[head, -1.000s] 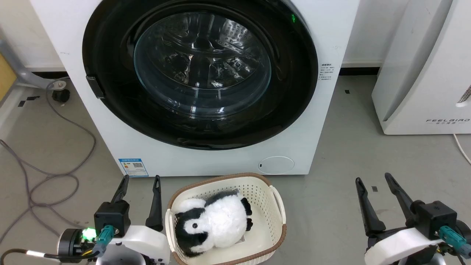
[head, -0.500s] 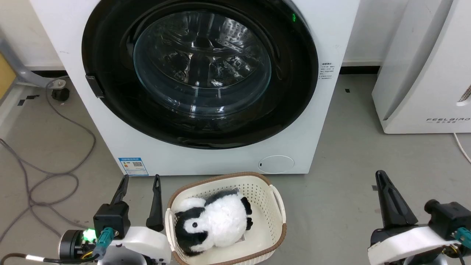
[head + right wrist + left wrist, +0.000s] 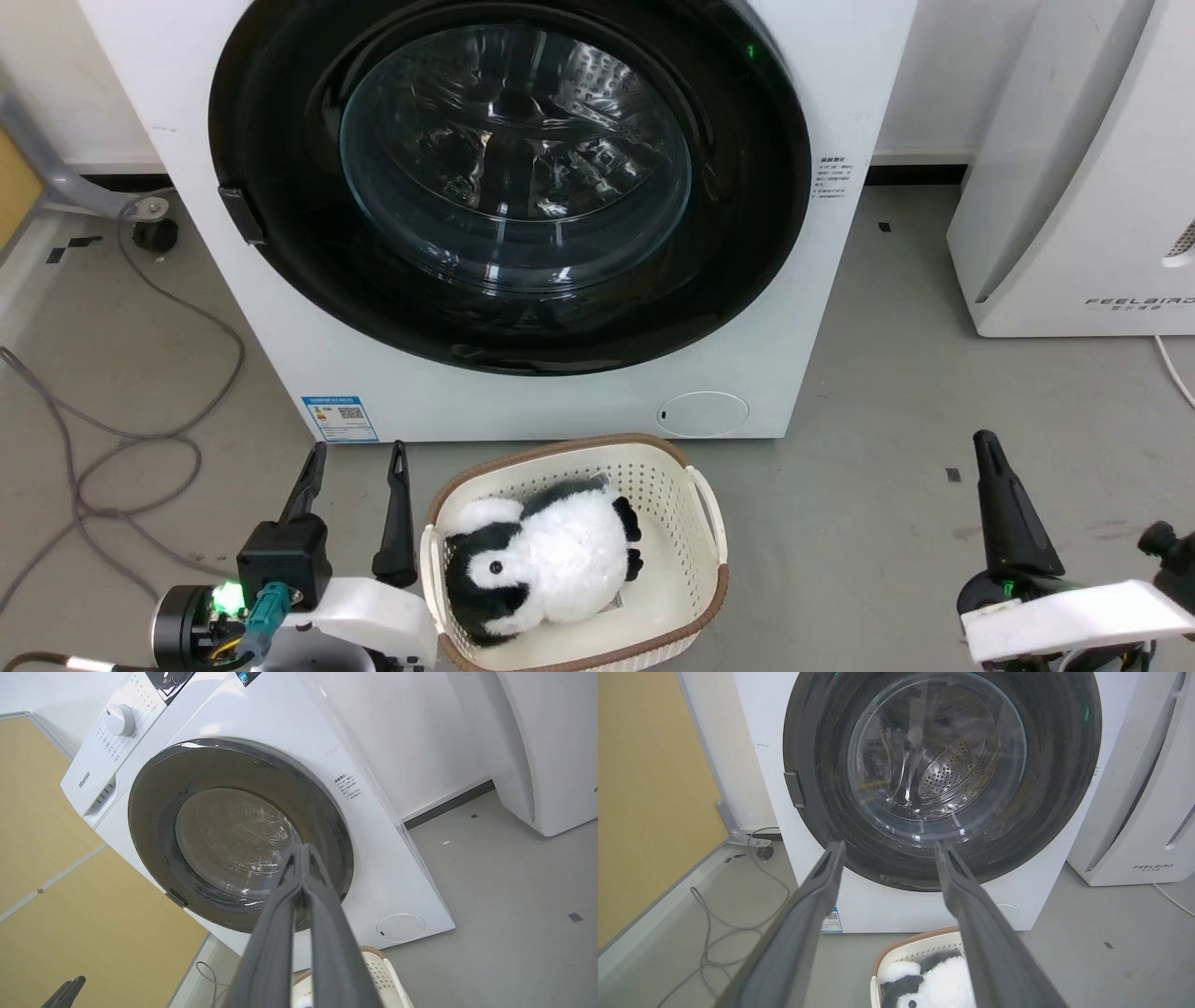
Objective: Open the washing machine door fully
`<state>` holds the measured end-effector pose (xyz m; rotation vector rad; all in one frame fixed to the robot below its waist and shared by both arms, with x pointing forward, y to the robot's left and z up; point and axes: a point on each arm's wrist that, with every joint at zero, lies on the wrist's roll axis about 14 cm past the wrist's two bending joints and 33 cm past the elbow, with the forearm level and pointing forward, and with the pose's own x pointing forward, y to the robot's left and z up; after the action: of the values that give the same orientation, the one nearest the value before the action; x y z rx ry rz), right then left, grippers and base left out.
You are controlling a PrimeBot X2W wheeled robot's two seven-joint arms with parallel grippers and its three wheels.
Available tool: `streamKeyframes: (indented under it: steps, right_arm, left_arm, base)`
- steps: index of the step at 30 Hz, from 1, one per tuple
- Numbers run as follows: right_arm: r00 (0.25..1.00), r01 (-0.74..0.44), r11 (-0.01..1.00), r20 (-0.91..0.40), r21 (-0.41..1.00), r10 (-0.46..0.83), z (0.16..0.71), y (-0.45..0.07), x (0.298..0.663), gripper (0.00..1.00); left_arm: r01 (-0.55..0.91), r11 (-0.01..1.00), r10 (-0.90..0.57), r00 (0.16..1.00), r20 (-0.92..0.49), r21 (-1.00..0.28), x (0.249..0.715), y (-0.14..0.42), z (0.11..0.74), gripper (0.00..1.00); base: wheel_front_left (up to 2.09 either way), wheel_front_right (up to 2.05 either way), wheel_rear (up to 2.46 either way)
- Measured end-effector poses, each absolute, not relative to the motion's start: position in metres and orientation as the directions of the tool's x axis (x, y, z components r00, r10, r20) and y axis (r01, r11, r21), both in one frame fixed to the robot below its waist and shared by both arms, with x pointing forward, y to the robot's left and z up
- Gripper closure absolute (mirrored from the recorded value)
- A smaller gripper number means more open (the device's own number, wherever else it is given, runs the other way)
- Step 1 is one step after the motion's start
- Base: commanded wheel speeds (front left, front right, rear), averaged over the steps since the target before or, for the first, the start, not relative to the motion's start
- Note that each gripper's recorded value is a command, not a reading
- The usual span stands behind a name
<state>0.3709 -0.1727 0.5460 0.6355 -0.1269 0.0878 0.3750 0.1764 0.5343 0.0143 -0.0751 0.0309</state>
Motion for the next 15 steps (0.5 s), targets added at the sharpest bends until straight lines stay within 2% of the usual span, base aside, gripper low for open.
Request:
streamKeyframes:
  steps: [7,15]
  right_arm:
    - [0.990,-0.100,0.694,0.141,0.713,-0.003,0.543,-0.182,0.376,1.00]
    - [0.988,-0.071,0.590,0.137,0.804,-0.068,0.547,-0.206,0.398,1.00]
  left_arm:
    - [-0.035,0.999,0.034,0.997,0.076,0.012,0.376,0.177,0.532,0.00]
    - [-0.047,0.999,0.046,0.996,0.072,0.012,0.379,0.180,0.528,0.00]
  base:
    - [0.00,0.00,0.00]
    - [0.00,0.00,0.00]
